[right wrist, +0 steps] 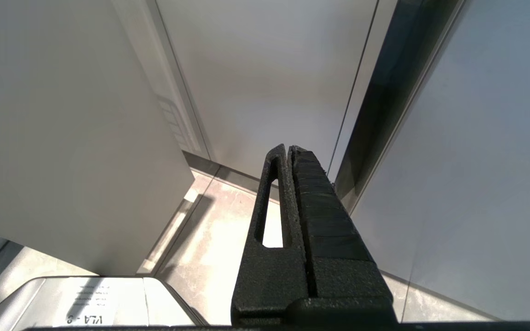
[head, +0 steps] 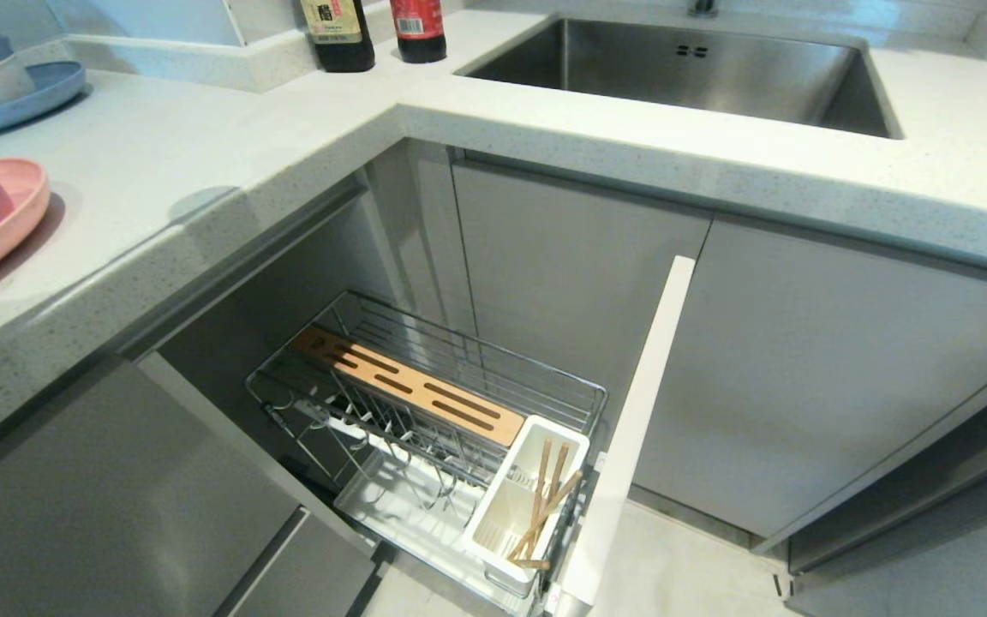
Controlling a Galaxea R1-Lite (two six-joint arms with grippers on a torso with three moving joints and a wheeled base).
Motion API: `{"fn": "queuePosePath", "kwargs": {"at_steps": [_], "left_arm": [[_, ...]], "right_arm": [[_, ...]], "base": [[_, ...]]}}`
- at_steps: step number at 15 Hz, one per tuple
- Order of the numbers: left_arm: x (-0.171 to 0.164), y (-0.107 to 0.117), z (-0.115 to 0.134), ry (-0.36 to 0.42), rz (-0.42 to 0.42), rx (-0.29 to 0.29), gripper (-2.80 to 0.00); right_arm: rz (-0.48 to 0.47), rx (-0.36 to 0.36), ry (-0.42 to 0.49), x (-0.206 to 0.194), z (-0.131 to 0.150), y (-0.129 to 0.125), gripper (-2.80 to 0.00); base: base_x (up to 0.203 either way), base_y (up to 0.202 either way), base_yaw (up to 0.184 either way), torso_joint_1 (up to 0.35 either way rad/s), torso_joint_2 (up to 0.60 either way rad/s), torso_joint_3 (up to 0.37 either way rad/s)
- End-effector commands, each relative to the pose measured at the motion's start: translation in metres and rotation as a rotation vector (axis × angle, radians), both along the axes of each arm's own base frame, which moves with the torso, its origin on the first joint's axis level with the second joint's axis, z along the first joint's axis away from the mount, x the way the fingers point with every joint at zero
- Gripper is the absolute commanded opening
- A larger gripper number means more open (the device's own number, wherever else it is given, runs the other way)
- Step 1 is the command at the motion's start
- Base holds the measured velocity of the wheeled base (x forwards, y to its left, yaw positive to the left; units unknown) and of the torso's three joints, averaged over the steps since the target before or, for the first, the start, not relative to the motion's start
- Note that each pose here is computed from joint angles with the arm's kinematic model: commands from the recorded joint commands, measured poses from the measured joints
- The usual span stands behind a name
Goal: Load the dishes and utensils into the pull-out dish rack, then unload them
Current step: Take the spoon out of the cupboard
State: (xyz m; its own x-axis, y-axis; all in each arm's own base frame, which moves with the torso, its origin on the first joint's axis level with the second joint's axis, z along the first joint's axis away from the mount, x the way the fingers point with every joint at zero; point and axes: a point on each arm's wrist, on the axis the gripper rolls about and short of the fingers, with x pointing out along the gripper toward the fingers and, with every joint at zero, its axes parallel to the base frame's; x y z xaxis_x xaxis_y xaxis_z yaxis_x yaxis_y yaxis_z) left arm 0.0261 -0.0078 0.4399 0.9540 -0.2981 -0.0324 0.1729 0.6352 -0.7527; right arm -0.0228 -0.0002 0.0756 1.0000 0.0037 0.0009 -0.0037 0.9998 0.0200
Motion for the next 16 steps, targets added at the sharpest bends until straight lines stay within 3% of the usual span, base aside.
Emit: {"fn": "queuePosePath", "kwargs": {"at_steps": [1, 4, 8, 11, 16], "left_arm": [[-0.039, 0.007, 0.003, -0.100, 0.133, 0.000, -2.80], [-0.055, -0.002, 0.000, -0.135, 0.444, 0.035, -2.80], [-0.053, -0.018, -0.013, -0.106, 0.804, 0.064, -2.80], [-0.036, -0.008, -0.024, -0.063, 0.951, 0.055, -2.80], [0.002, 0.039, -0.023, -0.019, 1.095, 0.005, -2.80]], "right_arm": [[0.000, 0.000, 0.001, 0.000, 0.000, 0.000, -2.80], [-0.001, 0.000, 0.001, 0.000, 0.000, 0.000, -2.80], [0.001, 0.000, 0.001, 0.000, 0.000, 0.000, -2.80], [-0.001, 0.000, 0.001, 0.000, 0.000, 0.000, -2.80], [-0.001, 0.000, 0.002, 0.000, 0.000, 0.000, -2.80]], "base": [[0.000, 0.000, 0.000, 0.000, 0.00, 0.000], [0.000, 0.000, 0.000, 0.000, 0.00, 0.000], [0.000, 0.000, 0.000, 0.000, 0.00, 0.000], [0.000, 0.000, 0.000, 0.000, 0.00, 0.000], [0.000, 0.000, 0.000, 0.000, 0.00, 0.000]]}}
